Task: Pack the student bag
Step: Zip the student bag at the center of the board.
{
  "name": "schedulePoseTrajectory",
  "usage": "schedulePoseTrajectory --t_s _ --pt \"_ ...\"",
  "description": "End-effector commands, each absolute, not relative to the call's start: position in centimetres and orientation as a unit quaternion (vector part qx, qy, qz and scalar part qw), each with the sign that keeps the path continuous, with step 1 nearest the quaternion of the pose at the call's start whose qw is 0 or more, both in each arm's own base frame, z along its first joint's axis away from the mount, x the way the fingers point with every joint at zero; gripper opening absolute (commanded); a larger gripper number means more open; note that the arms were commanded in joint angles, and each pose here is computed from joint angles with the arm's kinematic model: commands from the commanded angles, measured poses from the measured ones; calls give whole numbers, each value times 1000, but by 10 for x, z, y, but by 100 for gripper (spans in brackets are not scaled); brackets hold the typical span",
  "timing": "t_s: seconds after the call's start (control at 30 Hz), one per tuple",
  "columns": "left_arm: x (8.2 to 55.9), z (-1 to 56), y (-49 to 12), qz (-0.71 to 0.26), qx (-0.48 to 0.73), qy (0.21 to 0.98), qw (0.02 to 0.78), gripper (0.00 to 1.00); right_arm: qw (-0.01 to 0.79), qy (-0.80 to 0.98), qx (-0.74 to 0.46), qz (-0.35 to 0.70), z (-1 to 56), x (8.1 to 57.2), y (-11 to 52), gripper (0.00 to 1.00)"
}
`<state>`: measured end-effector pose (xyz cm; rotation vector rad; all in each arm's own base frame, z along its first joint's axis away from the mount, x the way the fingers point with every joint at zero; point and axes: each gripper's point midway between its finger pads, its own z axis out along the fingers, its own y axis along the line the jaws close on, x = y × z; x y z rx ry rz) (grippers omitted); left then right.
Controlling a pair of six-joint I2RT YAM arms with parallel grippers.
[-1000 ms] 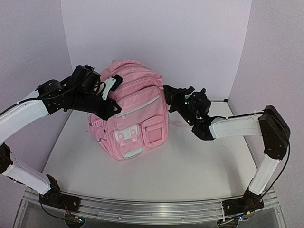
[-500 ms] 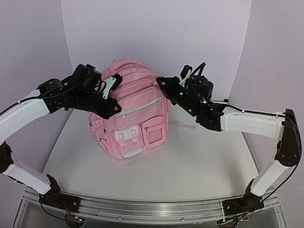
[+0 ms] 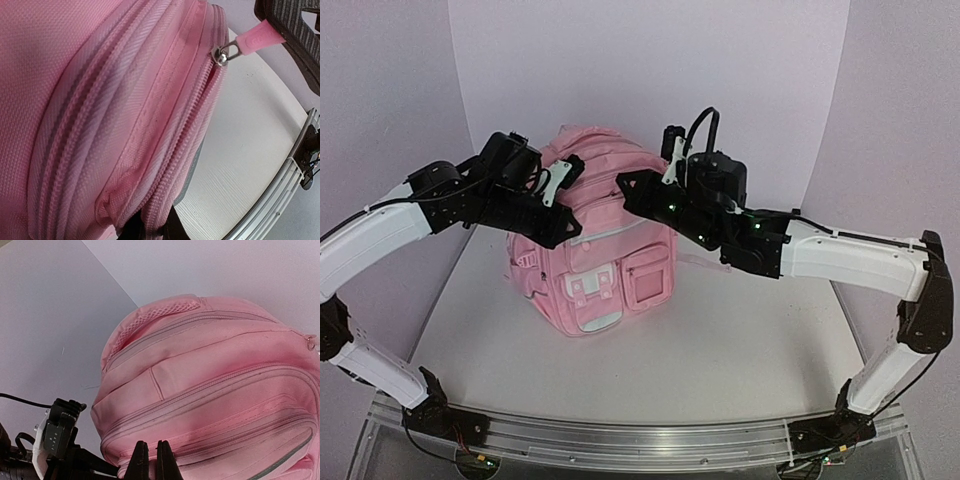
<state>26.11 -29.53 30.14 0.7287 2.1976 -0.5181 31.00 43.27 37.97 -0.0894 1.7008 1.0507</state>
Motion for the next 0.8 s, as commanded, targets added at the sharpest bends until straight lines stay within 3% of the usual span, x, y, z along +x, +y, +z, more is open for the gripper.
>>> schedulePoseTrajectory --t_s 0.0,0.1,0.17,0.23,0.4,0.57,0.77 --pt "270 324 -303 -221 277 845 400 16 577 653 -20 489 447 291 427 0" --pt "258 338 -294 -235 279 838 407 49 587 662 1 466 443 296 414 0" --pt "245 348 -288 -251 285 831 406 59 591 666 9 454 440 299 408 0" --pt "237 357 -277 -252 282 831 408 62 592 668 12 450 440 300 406 0" --pt "229 368 -247 -224 263 838 423 64 586 669 12 456 438 300 410 0" --pt "239 370 -225 -171 243 846 443 49 583 669 11 462 439 298 411 0" --pt "262 362 -215 -108 227 856 453 48 584 665 11 465 444 296 408 0"
